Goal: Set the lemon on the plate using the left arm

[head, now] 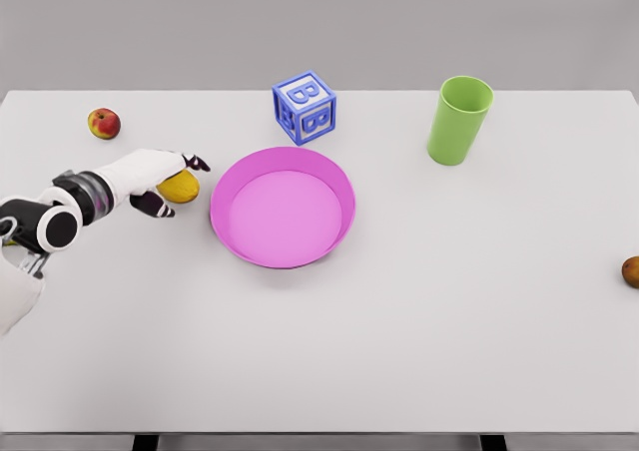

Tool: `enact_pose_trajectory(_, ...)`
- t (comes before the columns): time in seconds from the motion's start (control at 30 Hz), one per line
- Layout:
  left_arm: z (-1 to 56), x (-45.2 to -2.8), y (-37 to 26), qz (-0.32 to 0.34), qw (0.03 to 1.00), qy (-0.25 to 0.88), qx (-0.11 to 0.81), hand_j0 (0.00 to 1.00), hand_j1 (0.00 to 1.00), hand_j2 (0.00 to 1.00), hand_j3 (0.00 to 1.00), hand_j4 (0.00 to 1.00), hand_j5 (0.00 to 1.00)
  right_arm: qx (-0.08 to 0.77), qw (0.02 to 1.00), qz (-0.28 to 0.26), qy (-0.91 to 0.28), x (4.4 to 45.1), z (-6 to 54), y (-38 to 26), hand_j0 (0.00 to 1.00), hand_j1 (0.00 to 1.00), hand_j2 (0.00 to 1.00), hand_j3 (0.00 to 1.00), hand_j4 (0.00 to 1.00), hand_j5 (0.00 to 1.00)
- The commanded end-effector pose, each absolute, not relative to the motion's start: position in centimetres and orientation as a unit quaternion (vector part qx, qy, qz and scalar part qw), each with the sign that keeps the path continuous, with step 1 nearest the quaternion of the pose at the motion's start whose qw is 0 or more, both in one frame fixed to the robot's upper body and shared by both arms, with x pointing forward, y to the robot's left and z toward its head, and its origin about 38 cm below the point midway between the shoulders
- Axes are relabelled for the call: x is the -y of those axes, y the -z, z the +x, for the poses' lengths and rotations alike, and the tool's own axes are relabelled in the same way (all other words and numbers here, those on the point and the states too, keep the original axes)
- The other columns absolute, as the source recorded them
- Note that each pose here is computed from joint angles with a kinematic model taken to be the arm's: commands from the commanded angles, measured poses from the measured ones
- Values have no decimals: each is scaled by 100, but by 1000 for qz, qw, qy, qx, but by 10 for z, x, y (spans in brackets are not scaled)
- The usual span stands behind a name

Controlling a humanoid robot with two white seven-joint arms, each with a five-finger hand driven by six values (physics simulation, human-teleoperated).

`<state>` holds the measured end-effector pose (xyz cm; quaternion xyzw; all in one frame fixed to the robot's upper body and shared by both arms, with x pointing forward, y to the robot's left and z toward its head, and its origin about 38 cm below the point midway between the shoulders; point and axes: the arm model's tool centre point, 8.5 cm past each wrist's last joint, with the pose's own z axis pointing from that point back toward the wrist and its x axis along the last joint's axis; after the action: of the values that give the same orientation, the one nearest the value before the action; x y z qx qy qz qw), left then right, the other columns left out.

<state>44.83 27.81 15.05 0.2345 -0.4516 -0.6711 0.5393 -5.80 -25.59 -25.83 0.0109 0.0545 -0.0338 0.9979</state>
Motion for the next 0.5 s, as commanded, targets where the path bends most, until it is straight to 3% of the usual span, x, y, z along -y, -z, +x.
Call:
enact_pose_trajectory(0.0,449,-280,-149,235,541,671,450,79,79,79,79,79,79,-55,998,11,34,256,-58,258,100,100,100,100,100,100)
enact_pose_trajectory(0.47,449,-281,-149,235,544,669,449,65,65,65,65,65,65,-54,998,11,34,256,-58,258,100,100,100,100,100,100)
